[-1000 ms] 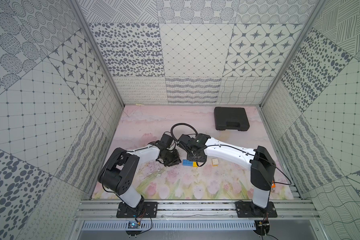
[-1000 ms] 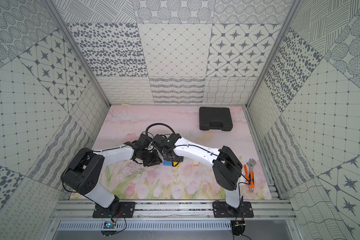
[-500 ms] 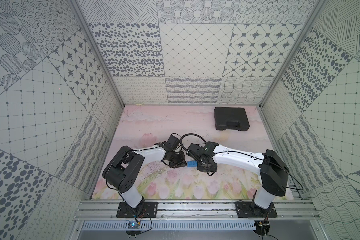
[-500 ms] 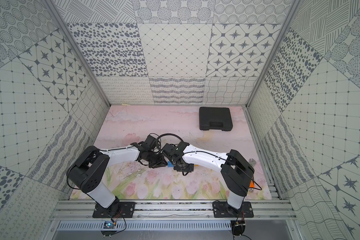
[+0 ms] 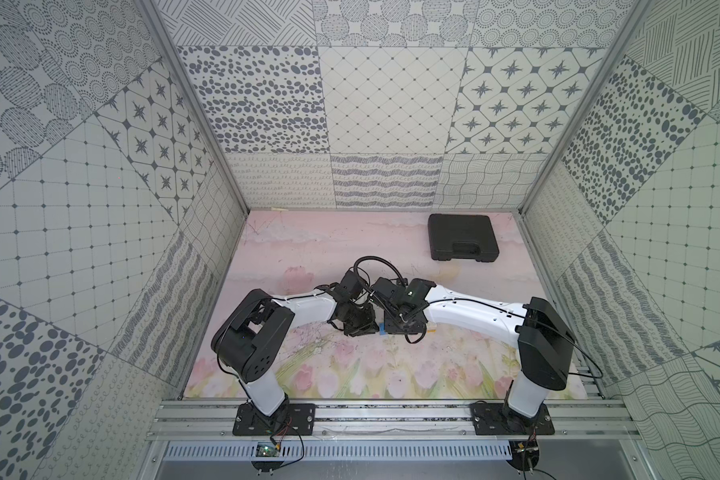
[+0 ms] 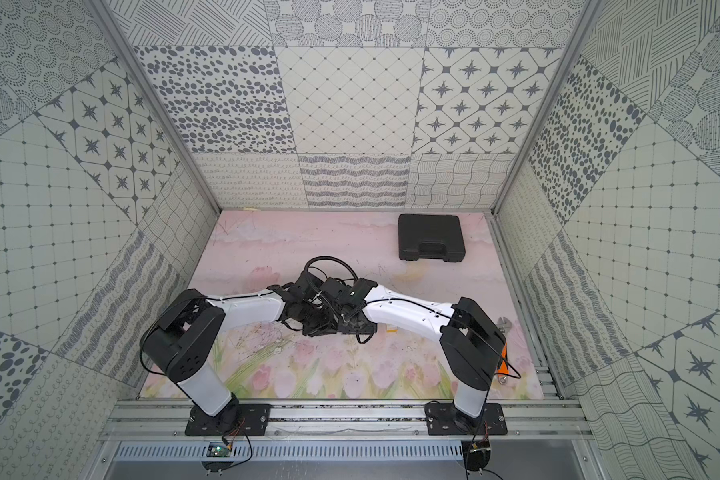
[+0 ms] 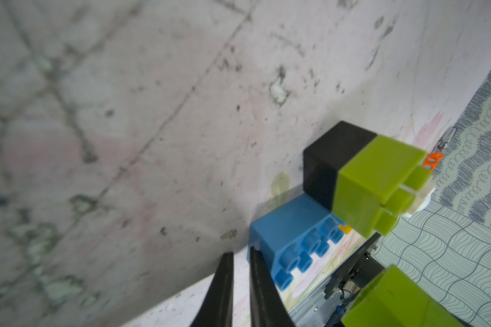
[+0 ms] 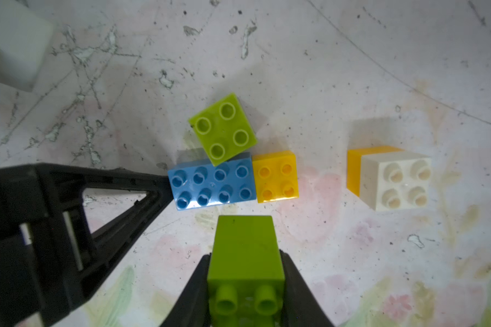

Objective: Assemble the number 4 with lego
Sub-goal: Assemble the lego brick with the lego brick.

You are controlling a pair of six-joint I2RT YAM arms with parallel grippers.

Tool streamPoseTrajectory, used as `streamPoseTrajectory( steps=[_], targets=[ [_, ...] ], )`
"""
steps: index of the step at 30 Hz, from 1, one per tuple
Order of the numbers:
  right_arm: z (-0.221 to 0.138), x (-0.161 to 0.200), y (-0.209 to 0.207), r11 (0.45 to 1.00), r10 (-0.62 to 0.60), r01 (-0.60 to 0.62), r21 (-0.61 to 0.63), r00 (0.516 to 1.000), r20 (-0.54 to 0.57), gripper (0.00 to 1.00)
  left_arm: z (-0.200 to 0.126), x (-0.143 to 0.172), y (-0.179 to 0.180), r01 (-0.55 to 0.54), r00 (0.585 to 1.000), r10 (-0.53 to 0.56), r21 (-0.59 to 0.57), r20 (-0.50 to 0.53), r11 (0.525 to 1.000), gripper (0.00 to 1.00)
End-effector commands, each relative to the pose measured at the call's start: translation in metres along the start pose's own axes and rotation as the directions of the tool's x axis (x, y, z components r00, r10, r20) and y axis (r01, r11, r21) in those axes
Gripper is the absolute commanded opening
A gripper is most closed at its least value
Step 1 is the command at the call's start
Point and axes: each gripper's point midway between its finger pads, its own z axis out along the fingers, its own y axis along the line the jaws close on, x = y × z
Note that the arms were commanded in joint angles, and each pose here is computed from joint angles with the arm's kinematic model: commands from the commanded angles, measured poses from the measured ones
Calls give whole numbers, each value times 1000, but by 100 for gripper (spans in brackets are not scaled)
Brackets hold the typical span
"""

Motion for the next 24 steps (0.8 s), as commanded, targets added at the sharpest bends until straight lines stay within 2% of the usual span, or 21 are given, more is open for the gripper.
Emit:
streamPoseTrajectory(
  steps=[1,8,24],
  targets=[
    [5,-10,8,1000,-28,28,-15,1000,11,22,5,7,32,50,999,-51,-142,0,989,16],
    [9,-16,-7,999,-18,18,44,1000,2,23,6,7,32,49,999,-50,-143,-4,988,16],
    [28,-16,-8,997,-29,30,66,999,-27,22,6,7,33,49,999,-50,-146,-4,988,19]
  ],
)
